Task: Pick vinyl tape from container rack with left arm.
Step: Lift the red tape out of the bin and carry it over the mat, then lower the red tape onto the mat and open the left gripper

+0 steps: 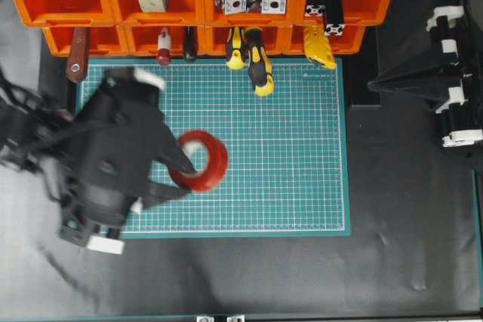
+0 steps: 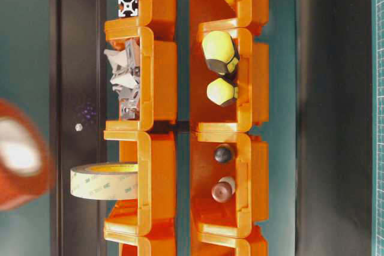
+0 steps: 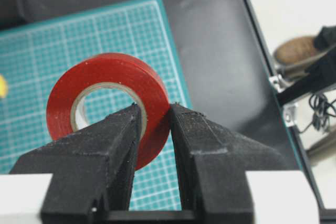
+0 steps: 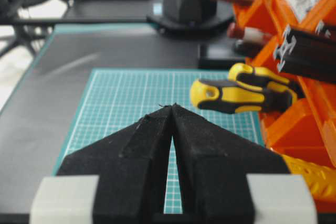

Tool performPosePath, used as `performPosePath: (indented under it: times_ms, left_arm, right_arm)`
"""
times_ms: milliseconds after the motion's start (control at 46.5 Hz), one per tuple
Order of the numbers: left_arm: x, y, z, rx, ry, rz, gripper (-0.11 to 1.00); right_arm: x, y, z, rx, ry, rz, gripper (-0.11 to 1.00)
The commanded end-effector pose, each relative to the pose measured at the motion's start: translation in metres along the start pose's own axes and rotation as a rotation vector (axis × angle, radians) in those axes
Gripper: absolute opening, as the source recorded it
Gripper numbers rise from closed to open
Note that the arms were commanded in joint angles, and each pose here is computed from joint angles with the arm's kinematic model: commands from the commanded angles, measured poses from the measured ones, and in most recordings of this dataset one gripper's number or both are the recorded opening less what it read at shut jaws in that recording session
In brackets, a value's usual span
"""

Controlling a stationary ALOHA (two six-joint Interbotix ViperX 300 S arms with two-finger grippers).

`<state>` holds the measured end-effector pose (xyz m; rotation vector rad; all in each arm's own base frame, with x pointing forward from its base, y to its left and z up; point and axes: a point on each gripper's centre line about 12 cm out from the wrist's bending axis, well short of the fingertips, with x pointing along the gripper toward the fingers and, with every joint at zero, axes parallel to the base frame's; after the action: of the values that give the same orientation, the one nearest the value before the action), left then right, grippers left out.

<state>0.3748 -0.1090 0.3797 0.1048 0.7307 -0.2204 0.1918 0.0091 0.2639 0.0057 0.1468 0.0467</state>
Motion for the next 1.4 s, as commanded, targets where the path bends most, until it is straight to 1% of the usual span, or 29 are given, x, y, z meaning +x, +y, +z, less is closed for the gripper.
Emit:
performPosePath:
  times_ms: [0, 108, 172, 280, 387, 474, 667, 1076, 1270, 1378]
  left_arm:
    - [0.016, -0.003, -0.010, -0.008, 0.006, -0.006, 0.19]
    - [0.043, 0.000, -0.033, -0.013, 0.067, 0.002, 0.19]
    - [0.055, 0.008, -0.048, -0.033, 0.106, 0.018, 0.19]
    - [0.072, 0.018, -0.071, -0.052, 0.166, 0.036, 0.19]
    - [0.089, 0.020, -0.094, -0.058, 0.206, 0.040, 0.19]
    - [0.098, 0.024, -0.107, -0.067, 0.220, 0.046, 0.19]
    - [0.114, 0.024, -0.131, -0.073, 0.266, 0.045, 0.19]
    - [0.122, 0.027, -0.131, -0.073, 0.259, 0.048, 0.19]
    - [0.125, 0.030, -0.127, -0.072, 0.216, 0.049, 0.20]
    - [0.129, 0.032, -0.128, -0.086, 0.215, 0.053, 0.20]
  right_arm:
    - [0.001, 0.000, 0.011, 0.003, -0.025, 0.000, 0.00]
    - [0.001, 0.000, 0.011, 0.003, -0.025, 0.000, 0.00]
    - [0.001, 0.000, 0.011, 0.005, -0.025, 0.000, 0.00]
    - [0.001, 0.000, 0.011, 0.005, -0.025, 0.000, 0.00]
    - [0.001, 0.000, 0.011, 0.003, -0.025, 0.000, 0.00]
    - [0.001, 0.000, 0.011, 0.005, -0.025, 0.000, 0.00]
    - [0.001, 0.000, 0.011, 0.008, -0.026, 0.000, 0.00]
    - [0.001, 0.000, 0.012, 0.014, -0.029, 0.000, 0.00]
    - [0.001, 0.000, 0.012, 0.014, -0.028, 0.000, 0.00]
    - [0.001, 0.000, 0.011, 0.014, -0.026, 0.000, 0.00]
